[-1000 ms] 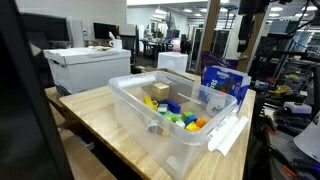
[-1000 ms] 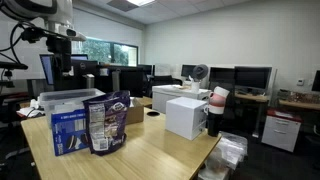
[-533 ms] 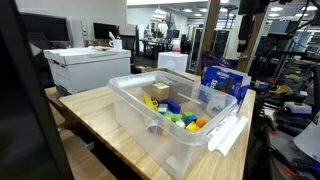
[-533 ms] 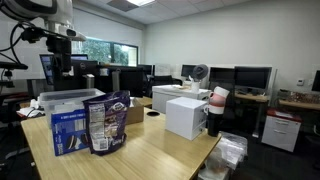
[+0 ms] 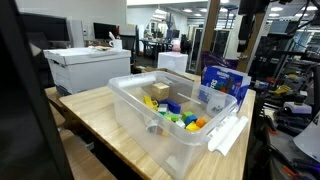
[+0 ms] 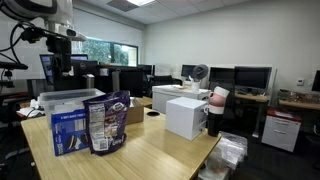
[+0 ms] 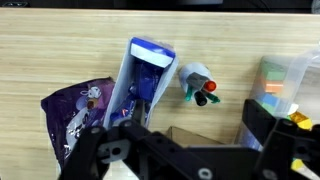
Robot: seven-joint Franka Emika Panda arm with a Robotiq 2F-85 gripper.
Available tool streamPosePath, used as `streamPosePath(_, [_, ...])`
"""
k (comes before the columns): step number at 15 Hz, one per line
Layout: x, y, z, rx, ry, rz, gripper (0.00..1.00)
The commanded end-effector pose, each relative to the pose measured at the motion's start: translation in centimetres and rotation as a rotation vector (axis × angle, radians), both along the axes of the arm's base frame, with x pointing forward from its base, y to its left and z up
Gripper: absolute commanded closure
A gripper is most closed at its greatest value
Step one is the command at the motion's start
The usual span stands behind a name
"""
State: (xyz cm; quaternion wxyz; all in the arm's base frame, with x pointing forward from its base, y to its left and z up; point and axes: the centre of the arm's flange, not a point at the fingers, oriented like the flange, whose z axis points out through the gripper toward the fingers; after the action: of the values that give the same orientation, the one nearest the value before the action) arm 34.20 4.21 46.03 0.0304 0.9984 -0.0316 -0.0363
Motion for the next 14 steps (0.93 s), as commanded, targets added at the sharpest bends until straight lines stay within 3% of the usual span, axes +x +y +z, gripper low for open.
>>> streamPosePath(1, [0.0, 0.0, 0.0, 0.0, 0.0, 0.0, 0.0])
streamPosePath(7, [0.5, 1.3, -2.1, -0.03, 0.027, -0.024, 0.0])
streamPosePath(14, [0.4, 3.6, -3.7, 0.074, -0.036, 0.096, 0.0])
